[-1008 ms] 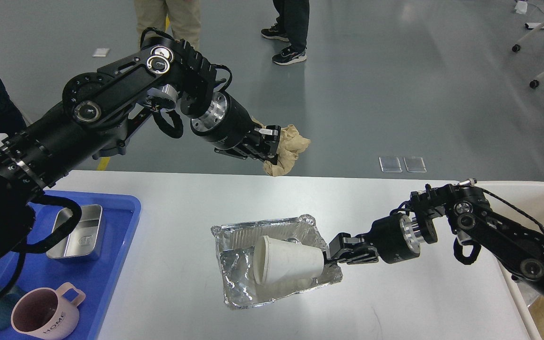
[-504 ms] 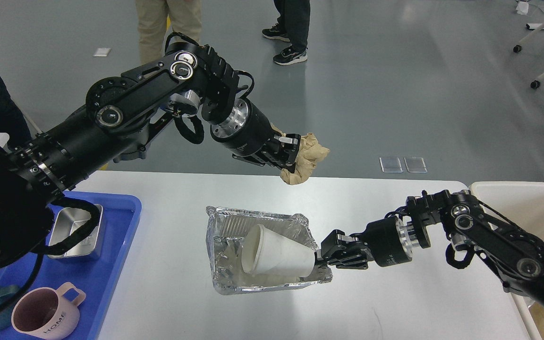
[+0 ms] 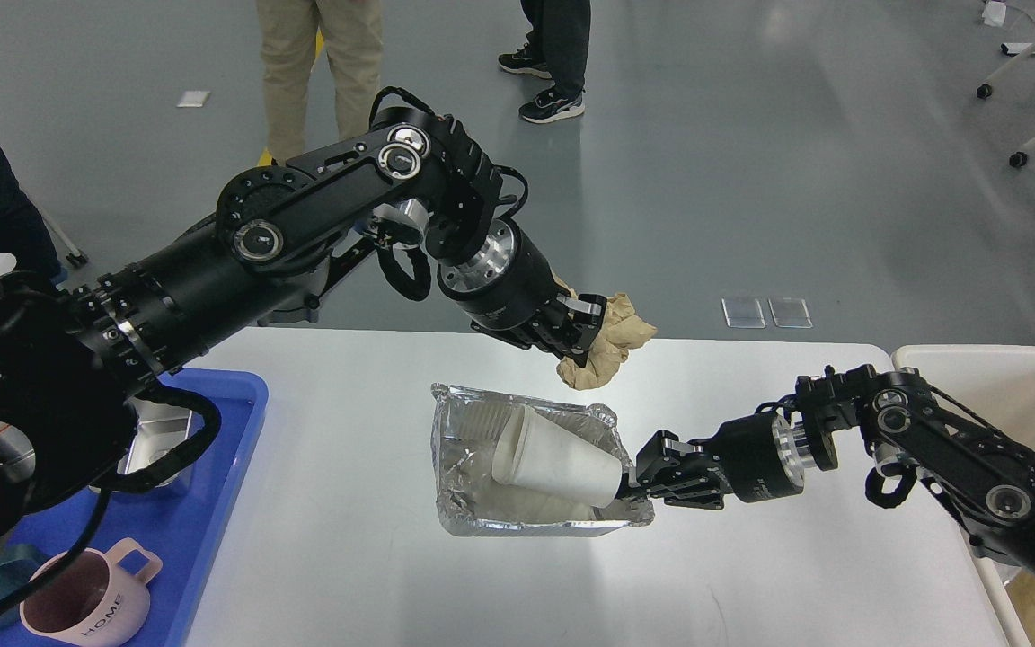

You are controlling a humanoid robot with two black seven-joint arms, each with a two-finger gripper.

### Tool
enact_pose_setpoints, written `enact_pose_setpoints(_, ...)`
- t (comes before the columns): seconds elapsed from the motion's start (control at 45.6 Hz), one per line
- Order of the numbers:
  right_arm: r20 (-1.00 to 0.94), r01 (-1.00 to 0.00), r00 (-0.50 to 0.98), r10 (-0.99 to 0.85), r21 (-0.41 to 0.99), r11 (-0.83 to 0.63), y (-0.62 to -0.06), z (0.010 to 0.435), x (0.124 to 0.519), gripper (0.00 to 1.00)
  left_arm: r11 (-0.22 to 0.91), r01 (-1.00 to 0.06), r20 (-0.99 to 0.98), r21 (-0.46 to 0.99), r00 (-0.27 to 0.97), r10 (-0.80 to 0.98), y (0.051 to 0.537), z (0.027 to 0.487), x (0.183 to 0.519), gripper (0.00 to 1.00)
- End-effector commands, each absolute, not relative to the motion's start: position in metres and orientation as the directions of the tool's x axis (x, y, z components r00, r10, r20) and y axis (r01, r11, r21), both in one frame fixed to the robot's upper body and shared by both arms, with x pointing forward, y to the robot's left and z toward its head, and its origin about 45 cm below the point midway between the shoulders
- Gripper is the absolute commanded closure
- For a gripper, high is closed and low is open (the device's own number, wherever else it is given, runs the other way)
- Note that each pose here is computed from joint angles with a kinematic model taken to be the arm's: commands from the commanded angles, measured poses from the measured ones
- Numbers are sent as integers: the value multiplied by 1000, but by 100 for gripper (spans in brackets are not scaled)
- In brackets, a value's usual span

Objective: Tidy desktop
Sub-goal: 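Drop the paper towel into the foil tray and open the left gripper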

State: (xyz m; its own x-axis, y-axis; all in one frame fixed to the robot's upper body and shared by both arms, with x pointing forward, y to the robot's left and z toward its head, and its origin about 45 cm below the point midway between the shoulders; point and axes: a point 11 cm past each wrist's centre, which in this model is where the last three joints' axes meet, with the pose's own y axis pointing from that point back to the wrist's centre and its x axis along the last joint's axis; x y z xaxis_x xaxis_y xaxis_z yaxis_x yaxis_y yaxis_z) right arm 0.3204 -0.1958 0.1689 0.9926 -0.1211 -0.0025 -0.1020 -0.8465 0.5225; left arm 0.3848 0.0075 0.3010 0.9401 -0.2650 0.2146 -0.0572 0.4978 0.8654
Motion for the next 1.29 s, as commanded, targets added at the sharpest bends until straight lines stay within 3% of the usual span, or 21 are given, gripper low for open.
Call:
enact_pose_setpoints(0.0,-11,-128,987,-160,540,-832,-207,164,327,100,507,-37,207,861,936,-284,-2,301,379,98)
enact_pose_setpoints(0.438,-25,-193,966,-256,587,-786,-239,155,343,100,511,-31,207,859,934,-292,-6,307,376,97)
enact_pose_setpoints(0.943,-10,-306,925,-379,571,-762,-285,178,361,100,500,-41,206,865,937,-281,3,308,380,97)
enact_pose_setpoints(1.272,3,-323,919,-394,578,-749,-296,183,363,100,488,-53,204,871,943,-262,12,306,385,96)
